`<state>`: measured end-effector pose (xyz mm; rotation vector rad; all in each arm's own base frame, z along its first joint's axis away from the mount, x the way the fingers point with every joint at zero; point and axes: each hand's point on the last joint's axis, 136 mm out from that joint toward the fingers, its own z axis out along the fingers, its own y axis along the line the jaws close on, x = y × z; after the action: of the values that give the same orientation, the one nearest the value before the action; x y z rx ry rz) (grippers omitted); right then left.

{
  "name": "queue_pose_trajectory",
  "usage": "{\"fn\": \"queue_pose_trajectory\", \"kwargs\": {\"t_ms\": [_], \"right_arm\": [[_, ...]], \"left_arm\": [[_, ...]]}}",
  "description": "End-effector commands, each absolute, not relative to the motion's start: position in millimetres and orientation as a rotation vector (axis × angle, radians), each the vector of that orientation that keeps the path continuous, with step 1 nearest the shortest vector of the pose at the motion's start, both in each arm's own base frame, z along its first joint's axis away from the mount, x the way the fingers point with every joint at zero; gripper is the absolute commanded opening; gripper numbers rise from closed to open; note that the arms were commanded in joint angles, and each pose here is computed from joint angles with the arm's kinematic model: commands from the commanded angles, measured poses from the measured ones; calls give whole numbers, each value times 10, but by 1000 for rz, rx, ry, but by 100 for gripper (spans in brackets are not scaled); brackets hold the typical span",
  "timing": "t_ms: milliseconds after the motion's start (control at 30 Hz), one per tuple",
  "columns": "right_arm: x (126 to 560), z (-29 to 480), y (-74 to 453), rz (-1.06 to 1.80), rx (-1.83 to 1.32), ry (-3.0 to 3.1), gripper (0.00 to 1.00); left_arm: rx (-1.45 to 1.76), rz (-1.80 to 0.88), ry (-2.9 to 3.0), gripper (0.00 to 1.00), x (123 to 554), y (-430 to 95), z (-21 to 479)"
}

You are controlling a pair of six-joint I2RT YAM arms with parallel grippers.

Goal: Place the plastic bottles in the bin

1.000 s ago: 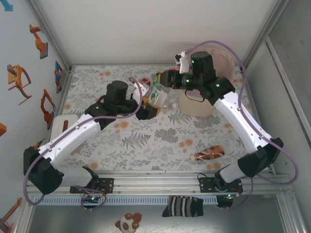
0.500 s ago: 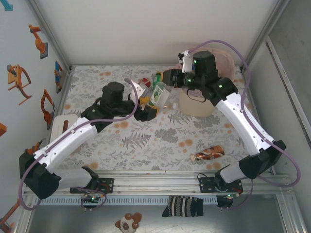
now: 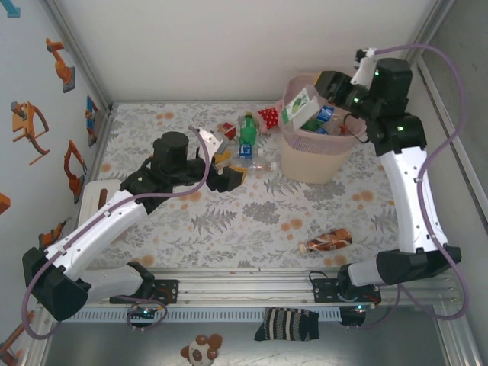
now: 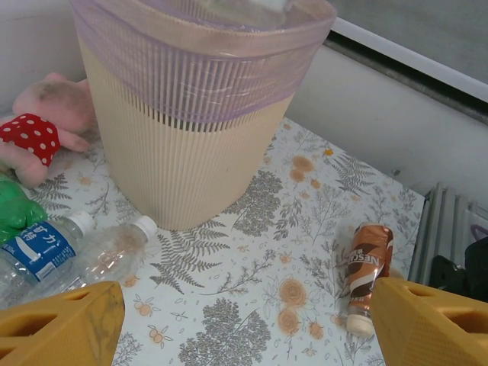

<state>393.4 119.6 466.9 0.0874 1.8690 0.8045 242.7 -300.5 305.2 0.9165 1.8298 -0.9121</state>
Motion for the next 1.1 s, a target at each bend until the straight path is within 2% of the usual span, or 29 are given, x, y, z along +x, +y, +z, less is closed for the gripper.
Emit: {"fn": "queue_pose_trajectory", "kwargs": {"t_ms": [0, 233, 633, 1067], "right_arm": [[3939, 4946, 850, 742, 169, 1763, 33], [4160, 4550, 519, 653, 281, 1800, 32], [4558, 3684, 738, 852, 338, 1881, 31], [4659, 2657, 1043, 777, 245, 2104, 34]], "left_arm": [[904, -903, 1806, 83, 2409, -2960, 3101], [896, -883, 1812, 83, 2394, -2907, 3085], [883, -872, 1827, 84, 2389, -2865, 3050], [869, -871, 1841, 84, 2396, -2853, 3016]]}}
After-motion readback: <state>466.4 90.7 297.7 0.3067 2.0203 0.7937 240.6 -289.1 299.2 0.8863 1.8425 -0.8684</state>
